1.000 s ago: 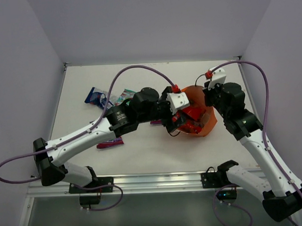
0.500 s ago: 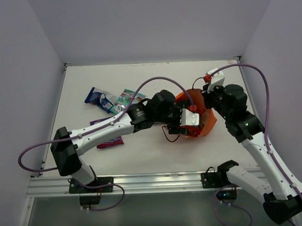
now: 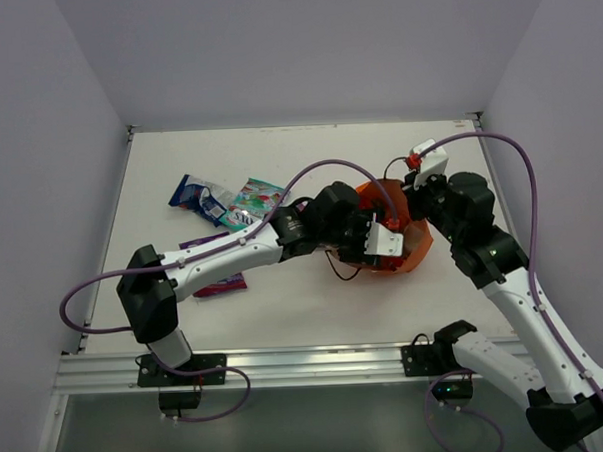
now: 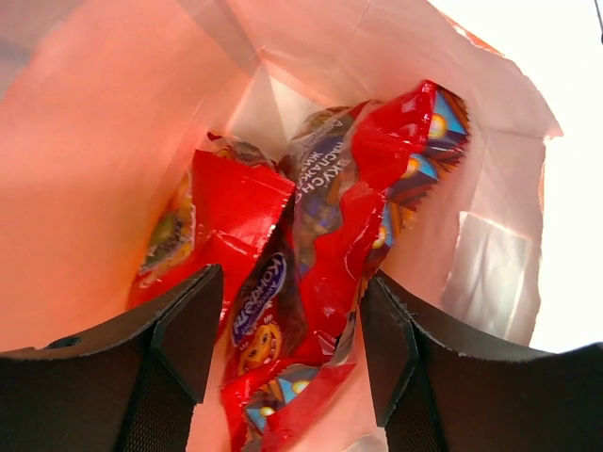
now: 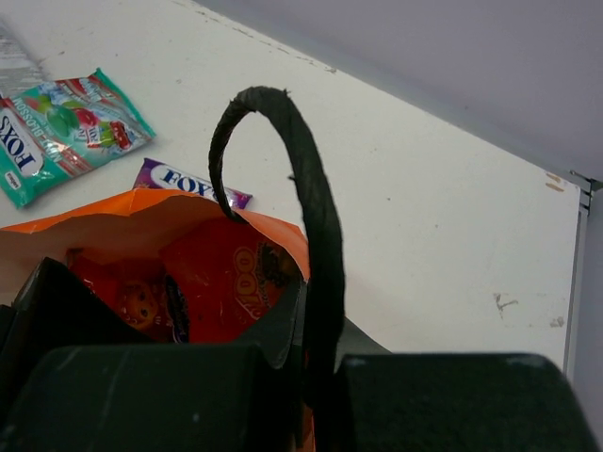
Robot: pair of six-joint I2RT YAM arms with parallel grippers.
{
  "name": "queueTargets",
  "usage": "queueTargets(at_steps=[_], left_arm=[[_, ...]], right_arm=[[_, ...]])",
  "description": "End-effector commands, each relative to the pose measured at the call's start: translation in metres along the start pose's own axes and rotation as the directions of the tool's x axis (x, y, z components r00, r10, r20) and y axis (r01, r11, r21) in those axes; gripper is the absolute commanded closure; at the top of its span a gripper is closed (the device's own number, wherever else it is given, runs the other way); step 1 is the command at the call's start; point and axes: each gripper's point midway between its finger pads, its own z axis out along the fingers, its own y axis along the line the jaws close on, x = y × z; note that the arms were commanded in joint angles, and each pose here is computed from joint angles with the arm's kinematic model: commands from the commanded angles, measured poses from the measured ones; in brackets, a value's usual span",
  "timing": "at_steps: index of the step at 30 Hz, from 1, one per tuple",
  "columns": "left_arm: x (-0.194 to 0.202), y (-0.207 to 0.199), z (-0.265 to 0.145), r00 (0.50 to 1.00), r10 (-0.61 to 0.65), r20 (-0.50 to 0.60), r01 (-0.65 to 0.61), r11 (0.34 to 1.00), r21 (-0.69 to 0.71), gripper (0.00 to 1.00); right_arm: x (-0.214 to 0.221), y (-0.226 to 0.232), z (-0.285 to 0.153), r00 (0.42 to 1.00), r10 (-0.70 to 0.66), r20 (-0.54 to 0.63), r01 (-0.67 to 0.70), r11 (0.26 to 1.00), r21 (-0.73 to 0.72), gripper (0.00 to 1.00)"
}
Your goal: Take the snacks out of the paper bag
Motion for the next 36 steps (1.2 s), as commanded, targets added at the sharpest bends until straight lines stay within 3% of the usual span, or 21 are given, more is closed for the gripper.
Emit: queueTargets(at_steps=[1, 7, 16, 21, 29, 36], left_arm=[[-0.038, 0.032, -0.024, 0.991, 0.101, 0.092, -0.093, 0.992, -0.087, 0.36], [-0.054, 0.031, -0.041, 0.983, 0.105, 0.152, -0.099, 0.994, -0.045, 0.38], [-0.035, 0.049, -0.034, 0.991, 0.081, 0.107, -0.077, 0.996, -0.032, 0.46], [-0.041, 0.056, -0.035, 0.986, 0.099, 0.135, -0.094, 0.995, -0.043, 0.47], [0.004, 0.041, 0.003, 0.998, 0.058, 0.023, -0.059, 0.998, 0.036, 0.46], [0.022, 0.042, 0.024, 0.999, 0.039, -0.008, -0.038, 0.999, 0.037, 0.41]], right_arm=[[-0.045, -0.001, -0.012, 0.984, -0.021, 0.177, 0.021, 1.000, -0.003, 1.00], [-0.044, 0.000, -0.014, 0.982, -0.024, 0.185, 0.025, 1.000, -0.004, 1.00], [-0.050, -0.001, -0.019, 0.980, -0.026, 0.195, 0.026, 1.000, -0.001, 1.00], [-0.052, -0.001, -0.020, 0.979, -0.026, 0.201, 0.026, 1.000, 0.000, 1.00], [-0.052, -0.001, -0.020, 0.979, -0.021, 0.205, 0.021, 1.000, 0.005, 1.00], [-0.051, 0.002, -0.018, 0.980, -0.014, 0.199, 0.016, 1.000, -0.012, 1.00]])
